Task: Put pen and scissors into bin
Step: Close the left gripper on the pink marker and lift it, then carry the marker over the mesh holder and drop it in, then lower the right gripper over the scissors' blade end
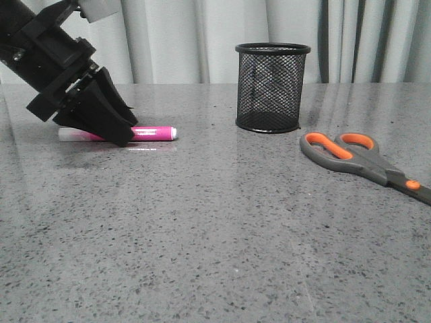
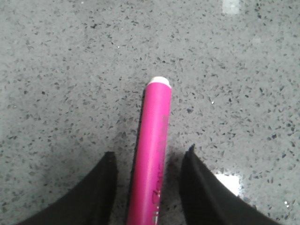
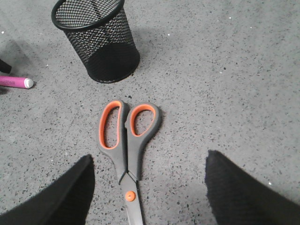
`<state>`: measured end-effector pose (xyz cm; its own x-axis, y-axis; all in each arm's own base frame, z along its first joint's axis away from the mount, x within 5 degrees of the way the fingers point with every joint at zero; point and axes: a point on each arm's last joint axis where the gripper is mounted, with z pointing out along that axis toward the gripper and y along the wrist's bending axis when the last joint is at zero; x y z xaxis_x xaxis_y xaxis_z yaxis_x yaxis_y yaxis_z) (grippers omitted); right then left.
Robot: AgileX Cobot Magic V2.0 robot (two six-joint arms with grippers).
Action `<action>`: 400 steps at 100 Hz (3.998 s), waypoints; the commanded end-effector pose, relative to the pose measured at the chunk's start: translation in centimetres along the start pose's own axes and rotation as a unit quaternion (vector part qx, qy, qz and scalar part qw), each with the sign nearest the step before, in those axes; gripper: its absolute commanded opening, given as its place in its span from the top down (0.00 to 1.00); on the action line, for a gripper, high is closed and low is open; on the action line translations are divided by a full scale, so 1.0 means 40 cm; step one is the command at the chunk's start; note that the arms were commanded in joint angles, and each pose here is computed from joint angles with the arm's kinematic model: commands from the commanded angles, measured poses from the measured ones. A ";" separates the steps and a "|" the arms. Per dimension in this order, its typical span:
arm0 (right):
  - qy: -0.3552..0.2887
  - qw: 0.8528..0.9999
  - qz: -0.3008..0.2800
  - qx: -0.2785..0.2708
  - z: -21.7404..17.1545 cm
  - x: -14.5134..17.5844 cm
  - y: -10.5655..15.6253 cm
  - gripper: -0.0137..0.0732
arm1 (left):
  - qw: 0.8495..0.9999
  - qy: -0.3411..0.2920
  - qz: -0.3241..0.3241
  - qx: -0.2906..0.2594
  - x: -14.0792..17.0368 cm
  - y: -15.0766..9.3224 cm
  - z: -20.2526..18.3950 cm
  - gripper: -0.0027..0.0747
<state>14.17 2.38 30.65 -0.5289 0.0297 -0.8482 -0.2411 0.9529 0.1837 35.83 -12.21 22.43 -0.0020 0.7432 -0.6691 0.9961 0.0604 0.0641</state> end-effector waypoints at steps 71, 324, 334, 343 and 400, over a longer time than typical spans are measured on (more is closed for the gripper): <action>-0.036 0.999 -0.003 0.006 -0.011 -0.035 0.001 0.32 | 0.976 -0.211 -0.013 -0.060 -0.334 -0.030 -0.241 0.99; -0.071 0.997 0.038 -0.004 -0.013 -0.051 0.005 0.32 | 0.901 -0.262 -0.128 -0.320 -0.370 -0.078 -0.393 0.99; -0.060 0.998 0.034 -0.011 -0.012 -0.046 0.008 0.32 | 0.877 -0.256 -0.154 -0.378 -0.307 -0.126 -0.441 0.99; -0.034 0.999 0.014 -0.031 -0.005 -0.037 0.016 0.32 | 0.850 -0.249 -0.175 -0.429 -0.249 -0.183 -0.482 0.99; 0.188 0.972 -0.114 -0.079 0.159 -0.074 0.060 0.32 | 0.791 -0.269 -0.229 -0.499 -0.068 -0.426 -0.475 0.99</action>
<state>19.18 6.32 29.26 -0.6865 -0.3286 -0.6486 -0.5347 0.8326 0.1442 17.96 -2.45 36.03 -0.1154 0.1440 -0.9828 0.3411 0.9350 0.0969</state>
